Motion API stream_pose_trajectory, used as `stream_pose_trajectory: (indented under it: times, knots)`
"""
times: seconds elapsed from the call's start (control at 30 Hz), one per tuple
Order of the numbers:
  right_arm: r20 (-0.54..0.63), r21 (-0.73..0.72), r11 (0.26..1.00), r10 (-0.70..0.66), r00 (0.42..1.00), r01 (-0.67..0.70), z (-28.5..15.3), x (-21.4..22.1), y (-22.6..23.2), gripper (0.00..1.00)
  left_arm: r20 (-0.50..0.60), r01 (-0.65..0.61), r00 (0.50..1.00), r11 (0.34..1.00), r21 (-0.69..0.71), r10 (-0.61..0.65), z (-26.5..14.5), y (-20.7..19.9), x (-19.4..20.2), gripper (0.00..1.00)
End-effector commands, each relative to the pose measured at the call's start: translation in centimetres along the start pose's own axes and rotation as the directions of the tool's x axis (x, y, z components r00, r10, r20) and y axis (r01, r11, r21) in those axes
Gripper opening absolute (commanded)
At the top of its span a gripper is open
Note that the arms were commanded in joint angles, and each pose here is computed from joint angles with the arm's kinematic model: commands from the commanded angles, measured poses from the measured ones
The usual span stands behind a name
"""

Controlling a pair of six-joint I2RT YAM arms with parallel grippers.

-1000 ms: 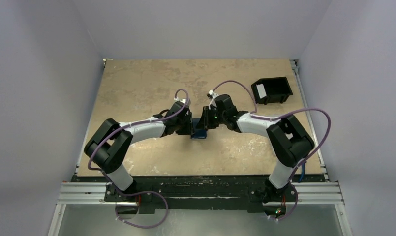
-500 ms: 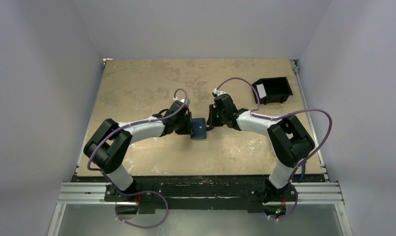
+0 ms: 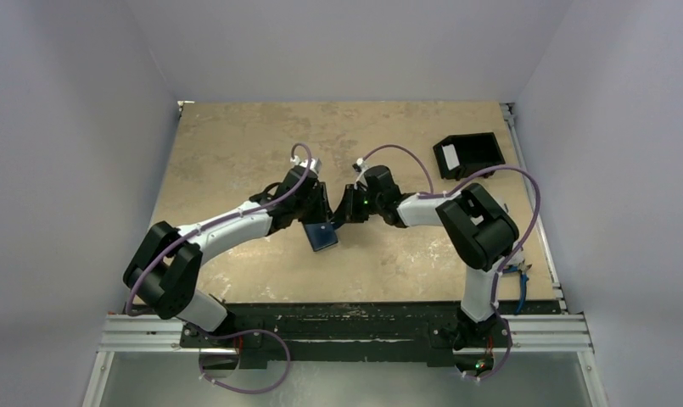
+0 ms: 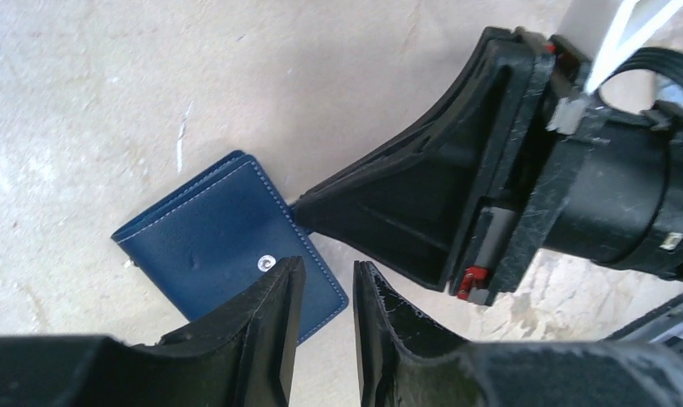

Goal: Put the credit cards into the card holder
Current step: Open the card holder at the center of the board.

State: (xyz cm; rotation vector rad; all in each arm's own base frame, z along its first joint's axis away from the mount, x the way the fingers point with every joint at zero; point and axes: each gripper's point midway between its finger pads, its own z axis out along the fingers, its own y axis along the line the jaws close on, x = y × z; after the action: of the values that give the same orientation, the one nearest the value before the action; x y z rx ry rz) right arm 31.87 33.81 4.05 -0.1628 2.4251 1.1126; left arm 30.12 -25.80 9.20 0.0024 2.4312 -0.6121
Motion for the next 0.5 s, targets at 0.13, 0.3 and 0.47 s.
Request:
stream_pose_trajectory:
  times: [0.13, 0.3, 0.47]
  knots:
    - [0.010, -0.056, 0.998, 0.009, 1.000, -0.009, -0.9, 0.2, 1.3, 0.23, -0.049, 0.055, 0.997, 0.996, -0.075, -0.059, -0.6, 2.8, 2.9, 0.22]
    - [-0.034, -0.147, 0.989, 0.019, 0.999, -0.024, -1.0, 2.0, 1.9, 0.43, -0.044, 0.078, 0.995, 0.982, -0.169, -0.087, 0.0, 6.3, 5.0, 0.16]
    - [-0.059, -0.218, 0.974, 0.058, 0.997, -0.070, -0.3, 2.4, 2.7, 0.48, -0.067, 0.136, 0.987, 0.976, -0.171, -0.149, 1.1, 8.4, 6.1, 0.08]
